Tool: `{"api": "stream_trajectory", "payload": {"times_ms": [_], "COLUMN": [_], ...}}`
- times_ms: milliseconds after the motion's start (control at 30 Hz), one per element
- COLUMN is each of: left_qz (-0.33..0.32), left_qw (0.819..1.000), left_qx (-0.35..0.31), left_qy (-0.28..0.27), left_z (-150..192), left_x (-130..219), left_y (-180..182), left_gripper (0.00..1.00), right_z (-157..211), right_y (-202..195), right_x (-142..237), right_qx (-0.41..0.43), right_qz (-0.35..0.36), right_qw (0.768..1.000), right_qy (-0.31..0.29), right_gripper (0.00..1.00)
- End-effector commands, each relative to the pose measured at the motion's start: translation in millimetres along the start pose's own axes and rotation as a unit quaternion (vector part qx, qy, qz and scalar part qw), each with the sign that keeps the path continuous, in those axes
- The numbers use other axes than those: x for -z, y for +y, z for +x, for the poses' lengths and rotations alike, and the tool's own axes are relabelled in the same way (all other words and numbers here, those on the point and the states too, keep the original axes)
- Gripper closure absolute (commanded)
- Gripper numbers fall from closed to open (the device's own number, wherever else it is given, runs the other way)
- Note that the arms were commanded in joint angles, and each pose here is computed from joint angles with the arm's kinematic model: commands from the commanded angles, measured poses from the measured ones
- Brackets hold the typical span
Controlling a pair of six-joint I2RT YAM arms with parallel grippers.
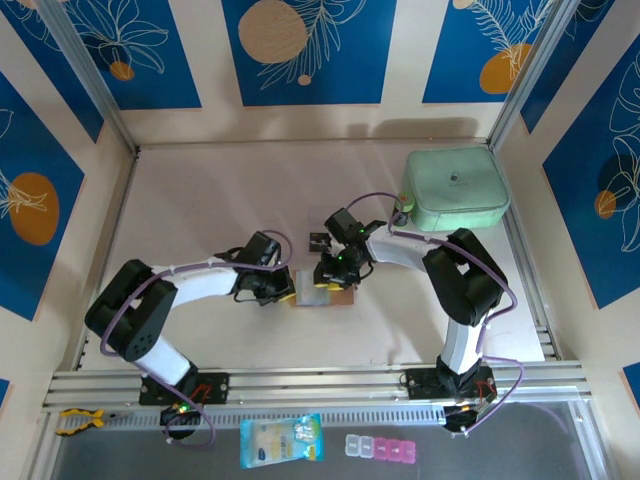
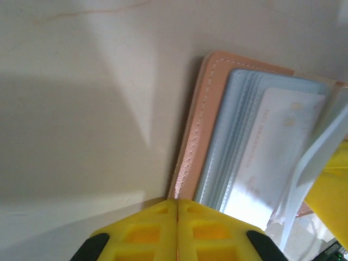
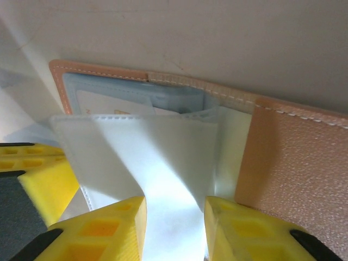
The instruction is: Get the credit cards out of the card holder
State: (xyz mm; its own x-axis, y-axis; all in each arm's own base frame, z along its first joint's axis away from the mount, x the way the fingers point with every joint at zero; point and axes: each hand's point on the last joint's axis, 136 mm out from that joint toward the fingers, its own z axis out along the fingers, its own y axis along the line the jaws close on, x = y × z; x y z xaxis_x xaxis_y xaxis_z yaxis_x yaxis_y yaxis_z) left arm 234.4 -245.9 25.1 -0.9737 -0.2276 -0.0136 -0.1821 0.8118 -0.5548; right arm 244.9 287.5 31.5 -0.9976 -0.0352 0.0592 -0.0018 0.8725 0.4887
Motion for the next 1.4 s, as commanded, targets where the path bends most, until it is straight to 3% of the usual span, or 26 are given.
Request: {"api": "stream_trajectory", "payload": {"times_ms": [0,333,933,1367], "left_qz": [0.023,0.07,0.051,0.026], "left_qw": [0.999,0.997,0.998,0.999], "left_qx": [-0.021,-0.032,-0.033,-0.031], "left_qy": [-0.02,-0.009,0.026,0.002], "left_z": [-8,-10,-5,-9], "left_x": [13,13,-8,1], "left_y": [-22,-49,-53,-47], "left_gripper": [0.91,0.88,0.9,0.9], "right_z": [6,7,7,9], "right_y": [-4,-6,-6,-13], "right_x": [3,1,1,-3], "right_qx": [0.003,0.001,-0.001,-0.008], "right_qz": [0.002,0.002,0.0,0.005], "right_qw": [1.0,1.0,1.0,1.0], "right_qy": [0.007,0.009,0.009,0.012], "right_gripper": [0.66,0.66,0.66,0.68]}}
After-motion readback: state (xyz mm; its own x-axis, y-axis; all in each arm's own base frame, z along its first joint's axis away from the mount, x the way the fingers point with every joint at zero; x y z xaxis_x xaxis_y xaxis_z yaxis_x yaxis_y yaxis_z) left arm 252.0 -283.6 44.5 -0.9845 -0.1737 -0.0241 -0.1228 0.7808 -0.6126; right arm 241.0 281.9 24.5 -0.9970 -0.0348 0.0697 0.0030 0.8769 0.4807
